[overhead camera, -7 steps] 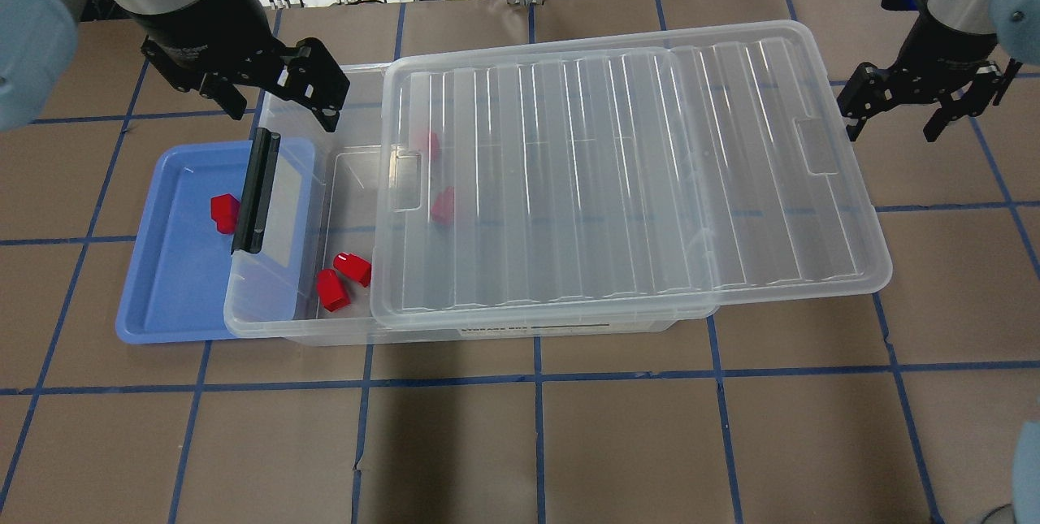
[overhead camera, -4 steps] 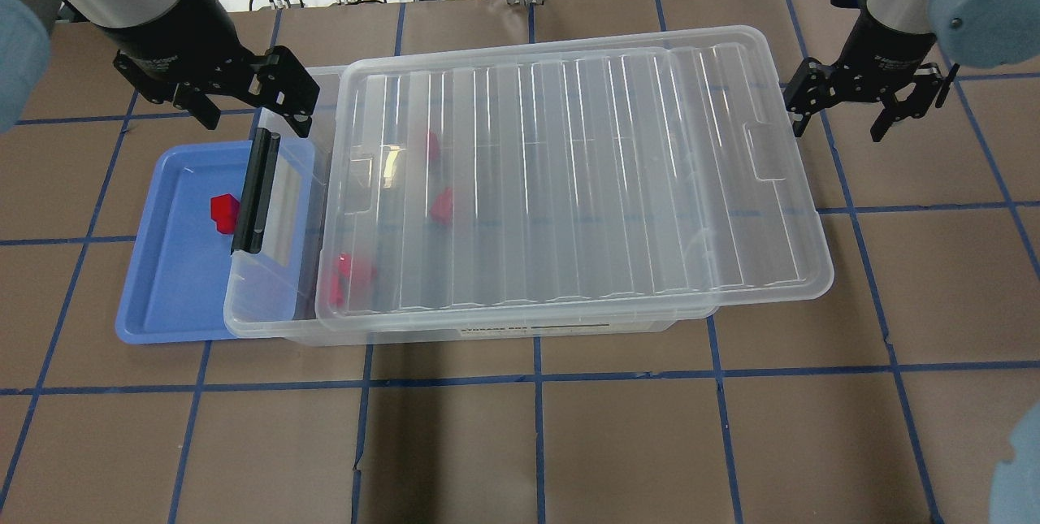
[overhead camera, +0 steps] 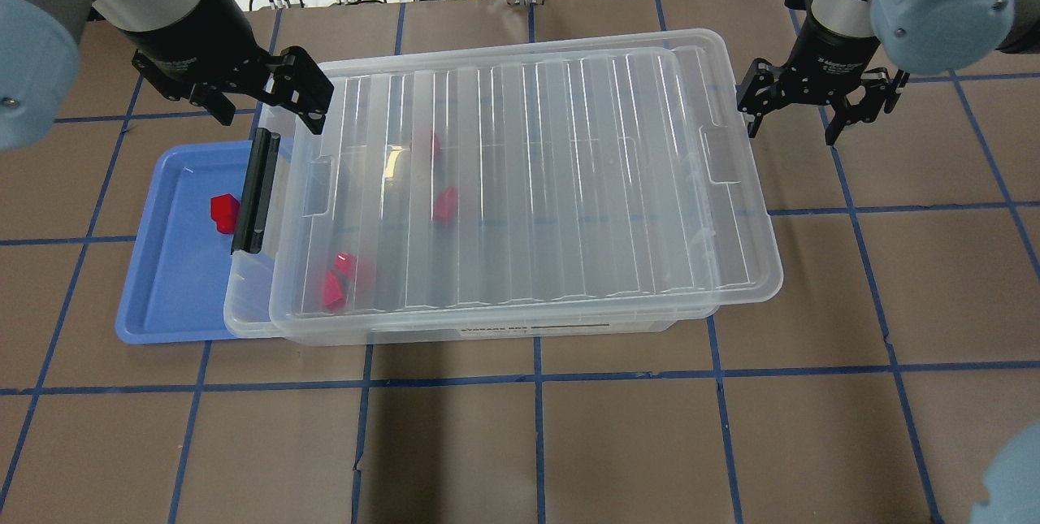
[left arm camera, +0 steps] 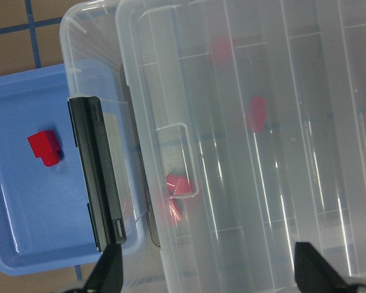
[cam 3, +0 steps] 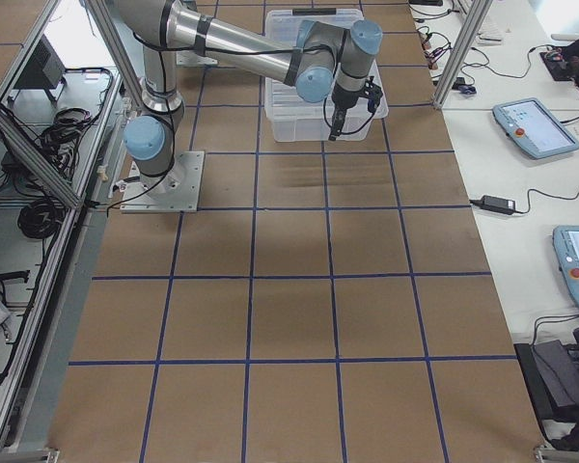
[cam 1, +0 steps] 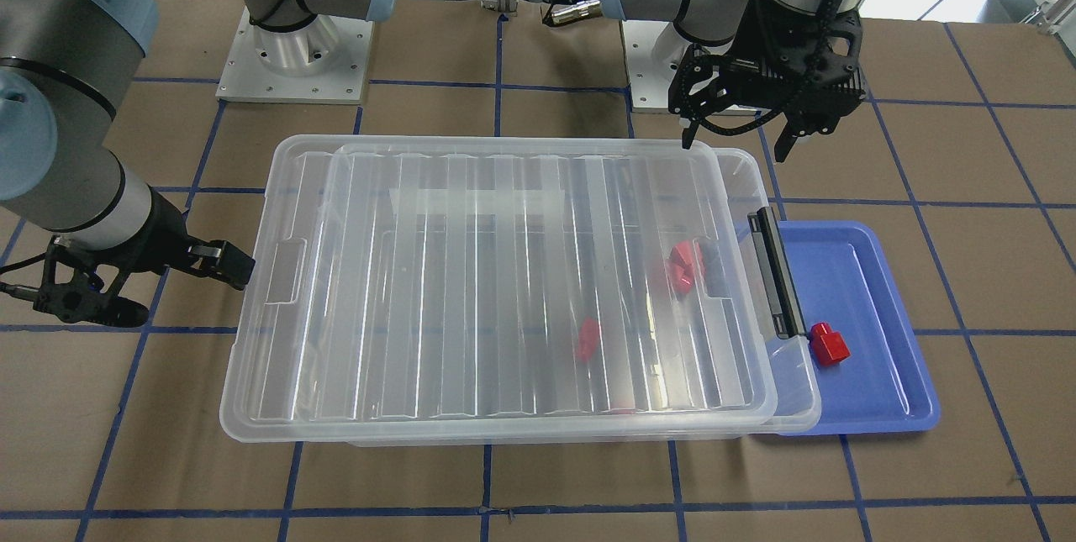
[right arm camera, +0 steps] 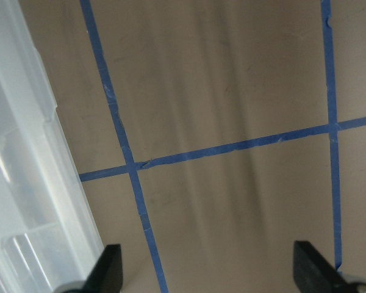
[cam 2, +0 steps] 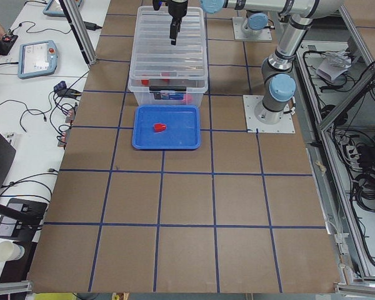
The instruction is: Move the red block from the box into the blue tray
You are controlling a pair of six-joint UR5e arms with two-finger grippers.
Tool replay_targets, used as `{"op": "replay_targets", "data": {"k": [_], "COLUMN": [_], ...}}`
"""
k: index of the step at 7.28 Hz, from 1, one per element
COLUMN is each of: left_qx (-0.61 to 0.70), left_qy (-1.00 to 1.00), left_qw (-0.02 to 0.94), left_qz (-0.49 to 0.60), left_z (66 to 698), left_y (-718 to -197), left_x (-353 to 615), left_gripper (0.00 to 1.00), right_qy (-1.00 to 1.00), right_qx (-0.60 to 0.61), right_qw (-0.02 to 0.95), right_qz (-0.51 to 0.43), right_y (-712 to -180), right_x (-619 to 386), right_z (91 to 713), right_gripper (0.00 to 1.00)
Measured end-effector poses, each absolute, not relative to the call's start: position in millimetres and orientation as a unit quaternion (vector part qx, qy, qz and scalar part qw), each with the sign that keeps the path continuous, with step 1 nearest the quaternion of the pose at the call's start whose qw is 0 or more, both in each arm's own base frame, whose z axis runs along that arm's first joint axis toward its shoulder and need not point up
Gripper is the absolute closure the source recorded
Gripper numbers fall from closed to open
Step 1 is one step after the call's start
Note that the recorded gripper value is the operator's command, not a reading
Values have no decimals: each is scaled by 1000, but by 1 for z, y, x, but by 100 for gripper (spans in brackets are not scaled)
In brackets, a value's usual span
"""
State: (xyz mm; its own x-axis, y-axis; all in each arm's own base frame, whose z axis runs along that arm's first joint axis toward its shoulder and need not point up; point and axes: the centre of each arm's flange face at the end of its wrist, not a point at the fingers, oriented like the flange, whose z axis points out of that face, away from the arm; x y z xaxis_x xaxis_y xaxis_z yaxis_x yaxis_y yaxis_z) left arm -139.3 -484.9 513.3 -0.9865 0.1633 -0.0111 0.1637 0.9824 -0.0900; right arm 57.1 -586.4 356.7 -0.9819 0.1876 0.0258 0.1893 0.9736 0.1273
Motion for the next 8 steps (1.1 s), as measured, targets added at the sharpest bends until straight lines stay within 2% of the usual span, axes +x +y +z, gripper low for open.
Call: {"op": "replay_targets", "data": {"k": [8], "left_qx": [84], "left_qy": [996], "left_qw": [2], "left_qz": [-39], "left_z": [505], "left_y": [-476], "left_x": [-142], "left_gripper": [0], "right_qy": [-995], "right_qx": [-89], "right_qw": [11], "right_qz": [-47], "right_y": [-582], "right_x": [85], "right_z": [374], "right_gripper": [0]}}
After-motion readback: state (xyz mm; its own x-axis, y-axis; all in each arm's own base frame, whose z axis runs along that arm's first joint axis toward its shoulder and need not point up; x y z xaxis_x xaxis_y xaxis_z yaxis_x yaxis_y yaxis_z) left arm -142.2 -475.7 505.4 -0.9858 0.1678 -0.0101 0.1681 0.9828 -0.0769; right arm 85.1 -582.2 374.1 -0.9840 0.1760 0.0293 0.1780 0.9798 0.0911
